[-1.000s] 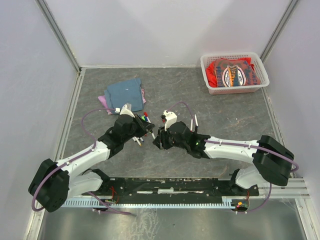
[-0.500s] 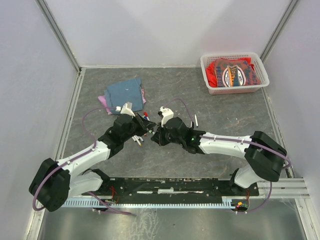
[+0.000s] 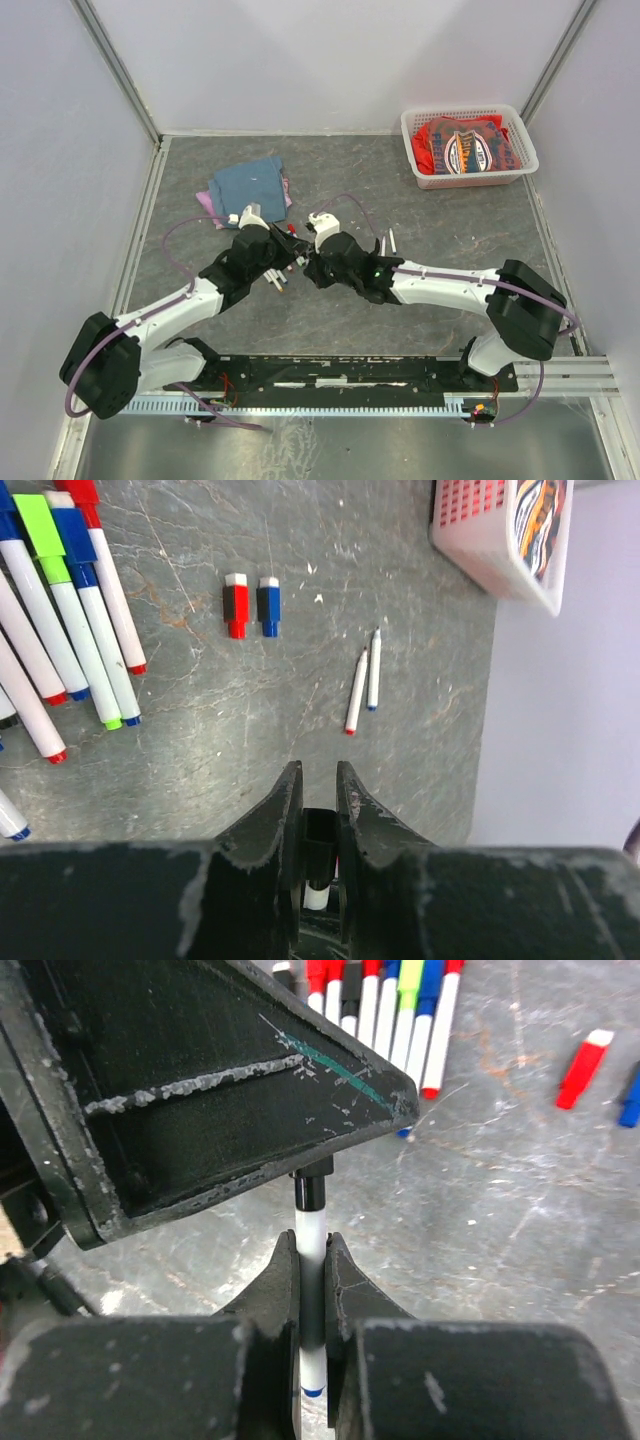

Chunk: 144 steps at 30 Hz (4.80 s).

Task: Open the pen caps
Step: Open the pen cap from the pen, then place the pen at the center of the board, then place the pen cap at the center of the board, then pick up the pen from the center of the board.

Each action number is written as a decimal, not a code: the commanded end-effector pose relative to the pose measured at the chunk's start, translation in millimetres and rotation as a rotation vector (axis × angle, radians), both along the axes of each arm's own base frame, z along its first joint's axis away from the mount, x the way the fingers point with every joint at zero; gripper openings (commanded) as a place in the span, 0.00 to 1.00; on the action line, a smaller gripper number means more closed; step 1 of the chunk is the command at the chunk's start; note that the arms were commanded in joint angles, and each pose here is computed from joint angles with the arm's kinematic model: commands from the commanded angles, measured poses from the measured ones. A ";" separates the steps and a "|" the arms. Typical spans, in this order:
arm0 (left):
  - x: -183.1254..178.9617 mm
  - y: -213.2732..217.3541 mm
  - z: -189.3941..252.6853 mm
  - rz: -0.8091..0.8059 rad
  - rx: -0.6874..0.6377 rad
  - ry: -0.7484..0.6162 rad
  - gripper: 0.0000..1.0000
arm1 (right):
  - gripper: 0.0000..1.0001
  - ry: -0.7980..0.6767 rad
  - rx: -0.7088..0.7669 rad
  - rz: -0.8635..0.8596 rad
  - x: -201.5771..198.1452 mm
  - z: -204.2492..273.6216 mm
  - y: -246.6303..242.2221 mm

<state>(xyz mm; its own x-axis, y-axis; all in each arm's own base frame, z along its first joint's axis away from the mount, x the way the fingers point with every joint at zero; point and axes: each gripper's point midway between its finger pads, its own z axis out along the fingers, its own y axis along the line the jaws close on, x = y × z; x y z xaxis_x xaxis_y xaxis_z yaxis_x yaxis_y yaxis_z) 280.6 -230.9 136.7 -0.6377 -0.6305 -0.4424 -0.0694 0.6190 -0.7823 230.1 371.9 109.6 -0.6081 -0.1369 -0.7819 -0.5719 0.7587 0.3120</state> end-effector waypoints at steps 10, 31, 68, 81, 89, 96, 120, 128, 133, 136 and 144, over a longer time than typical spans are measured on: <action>48.7 -0.3 32.3 0.242 -0.196 -0.032 0.03 | 0.01 -0.100 -0.132 -0.117 13.3 -19.2 -37.6; 64.3 -11.1 -10.6 -0.060 0.240 -0.090 0.03 | 0.01 -0.057 -0.038 -0.297 45.3 -1.2 -98.2; 93.1 -32.4 -105.3 -0.142 0.563 0.124 0.27 | 0.24 0.054 -0.446 -0.593 122.5 -70.9 -162.1; 96.0 -36.8 -86.6 -0.121 0.536 0.087 0.32 | 0.31 -0.009 -0.439 -0.596 126.5 -52.1 -170.8; 98.8 -22.1 -27.2 -0.028 0.505 -0.015 0.39 | 0.39 -0.119 -0.245 -0.474 126.6 11.2 -139.1; 85.4 30.2 23.6 0.165 0.462 -0.115 0.50 | 0.43 -0.118 -0.193 -0.289 125.4 27.1 -75.7; 22.1 114.2 27.3 0.398 0.359 -0.192 0.57 | 0.45 0.016 -0.250 -0.108 130.7 -30.8 40.8; 20.4 115.4 24.9 0.401 0.354 -0.193 0.57 | 0.44 0.024 -0.281 -0.119 130.7 -45.5 37.2; 20.3 115.9 26.7 0.402 0.354 -0.198 0.57 | 0.44 0.025 -0.291 -0.125 132.0 -50.0 36.6; 19.9 116.2 26.4 0.403 0.353 -0.200 0.57 | 0.44 0.025 -0.304 -0.130 132.8 -54.1 34.8; 18.3 117.3 25.1 0.403 0.351 -0.203 0.57 | 0.44 0.030 -0.320 -0.137 133.9 -59.7 32.7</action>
<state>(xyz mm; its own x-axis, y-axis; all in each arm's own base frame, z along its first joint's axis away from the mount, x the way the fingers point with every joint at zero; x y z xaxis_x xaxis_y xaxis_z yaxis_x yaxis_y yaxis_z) 293.3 -118.4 147.7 -0.3320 -0.5470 -0.7685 -0.2137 0.8372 -0.5035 353.9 395.4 39.7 -0.6777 -0.3149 -0.6645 -0.4662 0.8828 0.0571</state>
